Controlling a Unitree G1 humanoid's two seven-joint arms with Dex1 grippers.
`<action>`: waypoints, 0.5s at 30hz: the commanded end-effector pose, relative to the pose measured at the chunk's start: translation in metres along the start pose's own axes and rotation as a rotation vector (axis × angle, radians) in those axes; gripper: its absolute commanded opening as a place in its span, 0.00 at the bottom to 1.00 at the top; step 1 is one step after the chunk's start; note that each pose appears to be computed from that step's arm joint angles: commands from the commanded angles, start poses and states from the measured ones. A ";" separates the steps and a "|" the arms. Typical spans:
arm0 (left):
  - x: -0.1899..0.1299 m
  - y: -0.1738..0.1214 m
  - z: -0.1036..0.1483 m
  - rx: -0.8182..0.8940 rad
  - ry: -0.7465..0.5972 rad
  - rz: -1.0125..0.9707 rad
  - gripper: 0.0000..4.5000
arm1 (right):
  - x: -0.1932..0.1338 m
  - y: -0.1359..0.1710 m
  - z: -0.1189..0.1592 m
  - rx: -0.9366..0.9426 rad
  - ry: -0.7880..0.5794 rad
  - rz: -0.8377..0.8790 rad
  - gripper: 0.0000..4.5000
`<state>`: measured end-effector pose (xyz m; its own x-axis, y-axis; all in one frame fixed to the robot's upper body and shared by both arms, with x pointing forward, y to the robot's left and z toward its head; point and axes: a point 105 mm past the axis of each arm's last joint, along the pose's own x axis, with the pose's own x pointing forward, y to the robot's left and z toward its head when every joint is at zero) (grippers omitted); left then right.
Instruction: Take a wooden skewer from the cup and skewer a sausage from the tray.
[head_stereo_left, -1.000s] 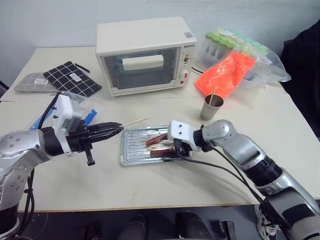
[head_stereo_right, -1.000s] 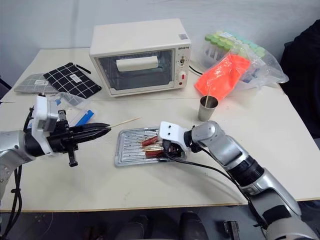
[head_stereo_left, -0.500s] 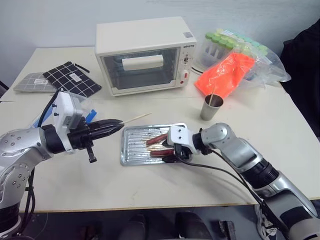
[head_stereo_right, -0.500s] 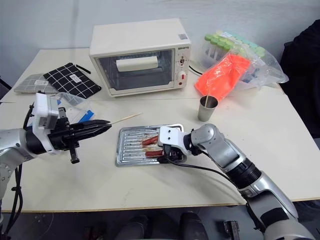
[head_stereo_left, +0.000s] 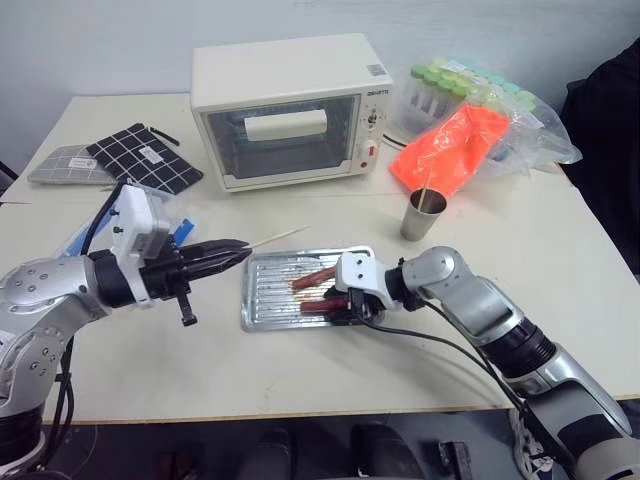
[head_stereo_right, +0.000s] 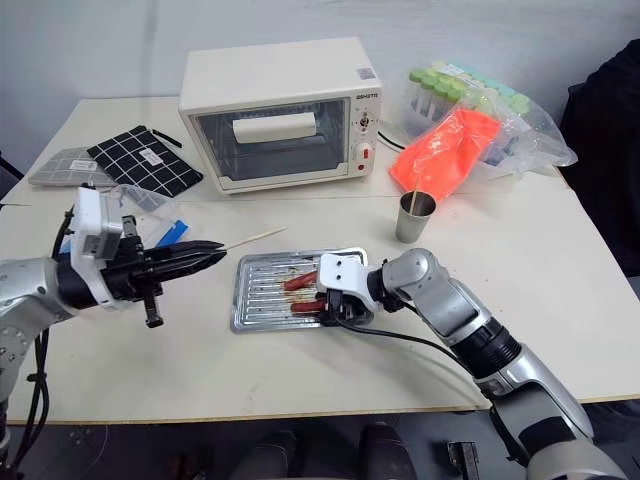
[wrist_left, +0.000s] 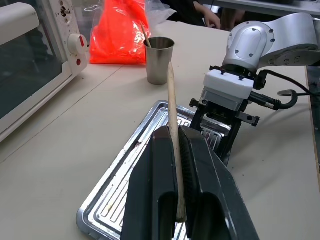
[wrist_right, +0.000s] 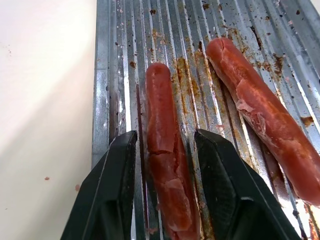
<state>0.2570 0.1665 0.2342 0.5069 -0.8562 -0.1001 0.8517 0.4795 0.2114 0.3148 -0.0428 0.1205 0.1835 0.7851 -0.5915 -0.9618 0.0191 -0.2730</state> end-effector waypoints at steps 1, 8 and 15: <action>0.000 0.000 0.008 0.038 -0.024 0.005 0.00 | 0.000 -0.001 -0.001 0.009 0.000 0.000 0.19; 0.004 -0.002 0.006 0.024 -0.027 -0.016 0.00 | 0.000 0.004 0.000 0.023 -0.004 0.015 0.19; 0.006 0.002 0.007 0.029 -0.036 -0.018 0.00 | -0.005 0.005 0.004 0.040 -0.011 0.020 0.19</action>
<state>0.2602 0.1611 0.2348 0.4876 -0.8684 -0.0897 0.8620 0.4626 0.2073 0.3130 -0.0443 0.1199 0.1731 0.7820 -0.5987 -0.9723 0.0387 -0.2307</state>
